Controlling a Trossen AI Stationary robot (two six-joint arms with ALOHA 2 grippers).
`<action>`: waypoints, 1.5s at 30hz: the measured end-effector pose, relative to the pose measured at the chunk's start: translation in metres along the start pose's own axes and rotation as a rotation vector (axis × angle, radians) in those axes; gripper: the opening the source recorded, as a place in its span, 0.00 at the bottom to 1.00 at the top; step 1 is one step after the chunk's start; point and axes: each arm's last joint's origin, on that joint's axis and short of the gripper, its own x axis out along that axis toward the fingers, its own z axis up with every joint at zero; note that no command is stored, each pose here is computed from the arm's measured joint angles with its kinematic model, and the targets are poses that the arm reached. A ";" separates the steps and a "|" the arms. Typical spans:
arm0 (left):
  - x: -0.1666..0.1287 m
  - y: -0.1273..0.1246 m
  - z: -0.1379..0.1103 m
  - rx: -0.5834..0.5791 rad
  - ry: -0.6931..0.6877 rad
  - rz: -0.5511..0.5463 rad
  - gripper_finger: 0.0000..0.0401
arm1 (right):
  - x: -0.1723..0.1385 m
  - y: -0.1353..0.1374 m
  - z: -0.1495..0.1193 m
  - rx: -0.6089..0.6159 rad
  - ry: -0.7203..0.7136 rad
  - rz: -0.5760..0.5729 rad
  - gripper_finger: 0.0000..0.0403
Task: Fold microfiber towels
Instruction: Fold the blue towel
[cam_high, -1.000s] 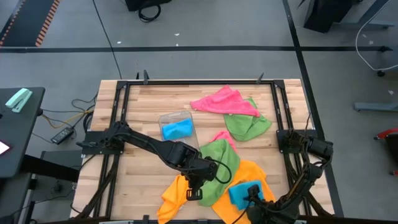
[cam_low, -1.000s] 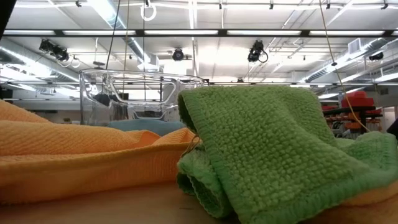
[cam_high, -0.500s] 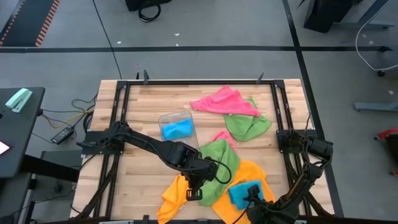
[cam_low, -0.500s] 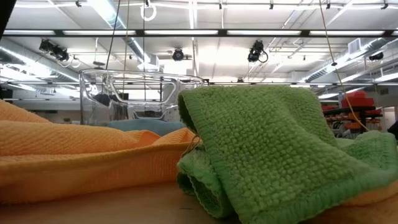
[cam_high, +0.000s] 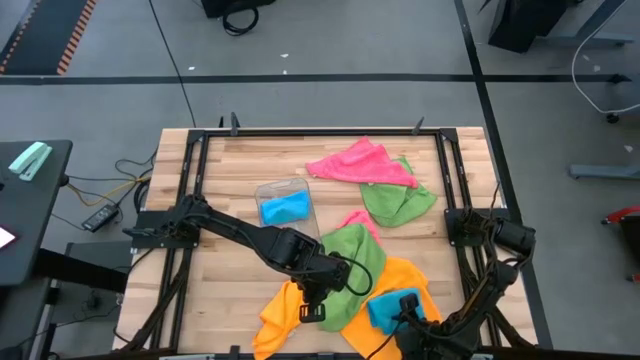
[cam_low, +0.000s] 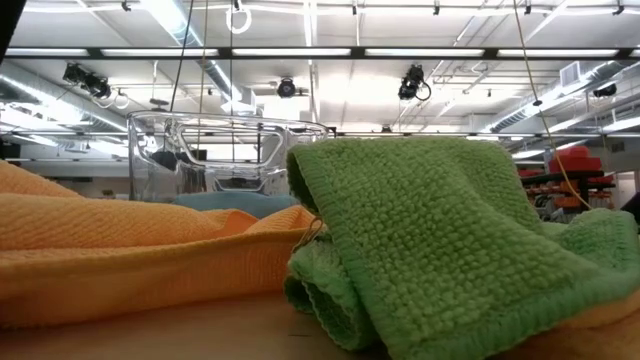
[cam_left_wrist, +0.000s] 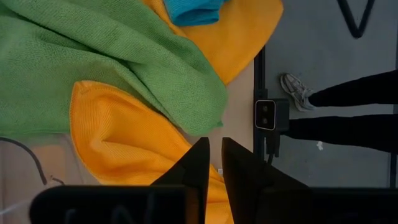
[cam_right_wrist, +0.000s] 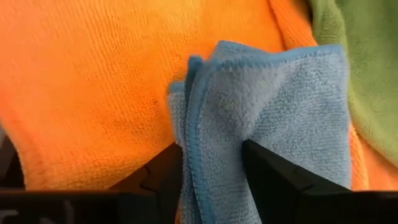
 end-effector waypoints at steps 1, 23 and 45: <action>0.000 0.000 0.000 0.000 0.000 0.000 0.12 | -0.002 -0.001 0.001 0.007 -0.004 0.004 0.42; 0.000 -0.001 0.000 -0.004 0.000 -0.001 0.10 | -0.011 -0.004 0.006 0.115 -0.044 0.015 0.39; 0.000 -0.001 0.000 -0.005 -0.001 -0.001 0.09 | -0.011 -0.006 0.006 0.094 -0.068 -0.024 0.37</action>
